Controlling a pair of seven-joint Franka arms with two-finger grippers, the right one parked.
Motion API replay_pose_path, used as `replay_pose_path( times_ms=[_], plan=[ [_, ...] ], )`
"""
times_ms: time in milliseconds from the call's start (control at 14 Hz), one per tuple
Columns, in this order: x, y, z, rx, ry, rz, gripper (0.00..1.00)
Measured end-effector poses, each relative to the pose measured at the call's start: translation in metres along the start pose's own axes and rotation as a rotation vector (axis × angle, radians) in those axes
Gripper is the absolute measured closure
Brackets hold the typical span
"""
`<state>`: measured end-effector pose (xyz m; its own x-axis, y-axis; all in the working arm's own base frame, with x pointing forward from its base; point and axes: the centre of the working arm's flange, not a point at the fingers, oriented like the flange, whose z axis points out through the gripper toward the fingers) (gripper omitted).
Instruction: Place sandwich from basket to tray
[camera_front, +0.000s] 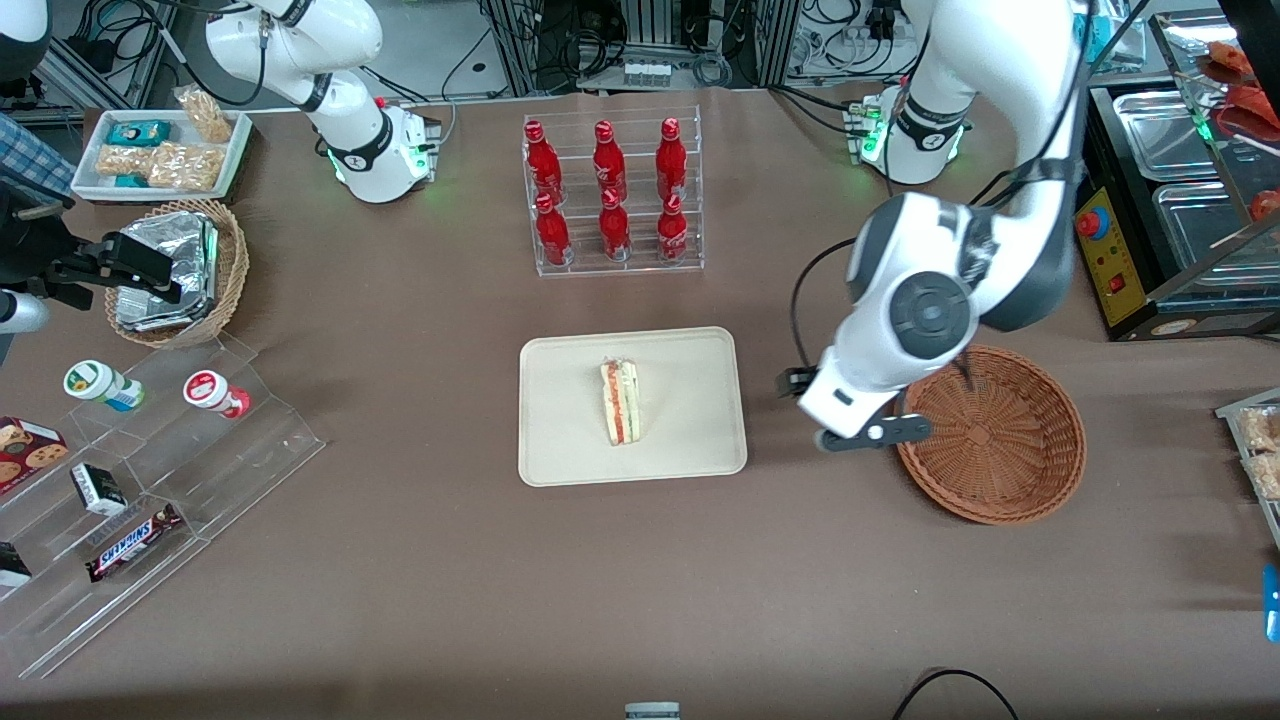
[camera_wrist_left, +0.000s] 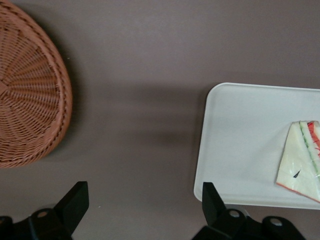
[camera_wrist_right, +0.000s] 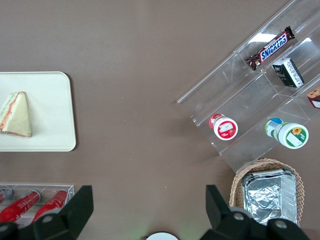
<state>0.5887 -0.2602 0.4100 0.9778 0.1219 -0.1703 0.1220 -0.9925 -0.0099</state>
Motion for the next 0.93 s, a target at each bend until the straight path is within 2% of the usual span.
replay_pose_path(
  times_ms=[214, 357, 429, 643, 786, 929],
  plan=[
    [-0.009, -0.038, -0.026, 0.031, -0.01, 0.024, 0.0],
    [-0.014, -0.076, -0.054, 0.021, -0.029, 0.051, 0.0],
    [-0.016, -0.095, -0.068, 0.019, -0.025, 0.07, 0.0],
    [-0.031, -0.134, -0.108, 0.06, 0.01, 0.114, 0.0],
    [-0.043, -0.143, -0.129, 0.059, 0.046, 0.117, 0.0],
    [-0.049, -0.155, -0.143, 0.052, 0.063, 0.134, 0.0]
  ],
)
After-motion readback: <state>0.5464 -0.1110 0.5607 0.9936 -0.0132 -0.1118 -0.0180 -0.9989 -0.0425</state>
